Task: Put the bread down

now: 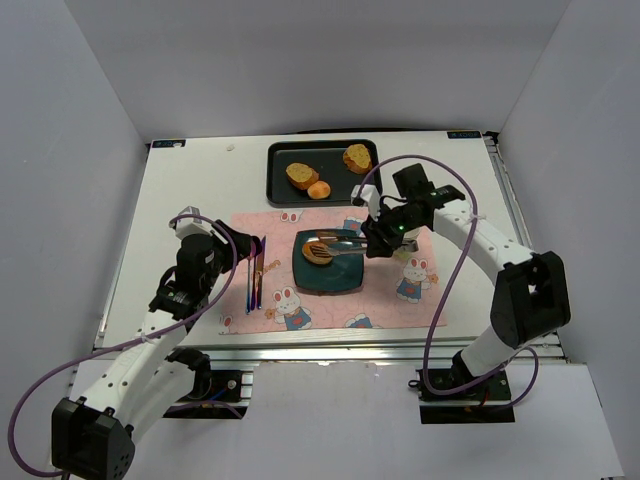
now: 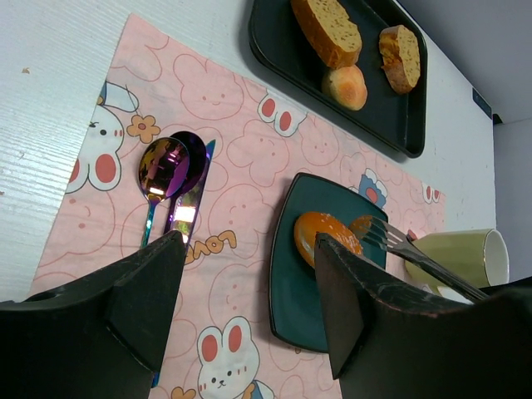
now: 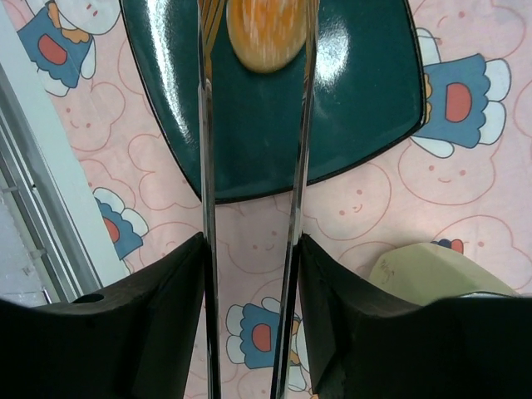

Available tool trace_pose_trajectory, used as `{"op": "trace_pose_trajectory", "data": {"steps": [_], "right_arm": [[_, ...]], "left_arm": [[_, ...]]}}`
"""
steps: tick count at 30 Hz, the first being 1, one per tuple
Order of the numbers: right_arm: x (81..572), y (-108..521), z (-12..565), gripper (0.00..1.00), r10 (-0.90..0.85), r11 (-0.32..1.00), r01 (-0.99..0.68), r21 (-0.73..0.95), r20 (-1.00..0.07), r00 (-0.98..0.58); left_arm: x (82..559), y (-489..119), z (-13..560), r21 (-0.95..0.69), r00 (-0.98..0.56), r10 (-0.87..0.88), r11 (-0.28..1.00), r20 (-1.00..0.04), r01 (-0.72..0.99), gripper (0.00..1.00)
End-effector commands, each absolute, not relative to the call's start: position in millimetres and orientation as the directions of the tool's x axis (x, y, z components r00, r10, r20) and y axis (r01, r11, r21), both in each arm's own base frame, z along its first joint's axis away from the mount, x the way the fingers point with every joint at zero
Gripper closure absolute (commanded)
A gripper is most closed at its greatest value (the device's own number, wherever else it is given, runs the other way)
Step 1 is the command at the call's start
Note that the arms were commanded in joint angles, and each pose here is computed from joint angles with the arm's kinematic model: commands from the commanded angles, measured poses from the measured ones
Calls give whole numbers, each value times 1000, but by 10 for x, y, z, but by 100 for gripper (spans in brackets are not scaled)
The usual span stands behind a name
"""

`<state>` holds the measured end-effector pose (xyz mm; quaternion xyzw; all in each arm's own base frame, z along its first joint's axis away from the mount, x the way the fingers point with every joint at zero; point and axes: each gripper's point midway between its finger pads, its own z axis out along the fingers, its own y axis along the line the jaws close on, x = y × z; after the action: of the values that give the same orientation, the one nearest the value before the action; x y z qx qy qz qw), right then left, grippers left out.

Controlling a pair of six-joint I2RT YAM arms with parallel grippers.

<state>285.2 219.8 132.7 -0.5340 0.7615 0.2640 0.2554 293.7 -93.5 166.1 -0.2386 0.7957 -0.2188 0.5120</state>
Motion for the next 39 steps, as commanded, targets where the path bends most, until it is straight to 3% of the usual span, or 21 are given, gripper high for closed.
{"op": "trace_pose_trajectory", "data": {"steps": [1, 11, 15, 18, 20, 22, 26, 39], "right_arm": [[2921, 2273, 1369, 48, -663, 274, -956, 103, -700, -266], [3041, 2341, 1668, 50, -596, 314, -945, 91, -756, -271], [3422, 2390, 1896, 57, -484, 438, -889, 135, -798, -360], [3770, 2379, 2011, 59, -355, 535, -802, 265, -791, -499], [3973, 2352, 1898, 60, -259, 587, -702, 402, -728, -634], [4161, 2363, 1999, 61, -202, 594, -664, 454, -715, -669], [4359, 2380, 1774, 62, -113, 623, -520, 584, -591, -799], [4536, 2266, 1529, 56, 0, 603, -363, 710, -456, -890]], "left_arm": [[2955, -907, 1739, -590, -345, -603, 793, -720, -155, 27], [2938, -899, 1731, -591, -344, -605, 791, -718, -157, 27], [2933, -892, 1745, -589, -344, -605, 792, -718, -161, 27], [2951, -900, 1792, -598, -337, -612, 786, -715, -159, 28], [2972, -921, 1843, -616, -328, -627, 773, -706, -152, 28], [2984, -932, 1870, -628, -323, -639, 763, -698, -152, 28], [2995, -924, 1903, -637, -312, -649, 755, -694, -157, 28], [3070, -956, 1844, -633, -331, -652, 753, -682, -178, 29]]}}
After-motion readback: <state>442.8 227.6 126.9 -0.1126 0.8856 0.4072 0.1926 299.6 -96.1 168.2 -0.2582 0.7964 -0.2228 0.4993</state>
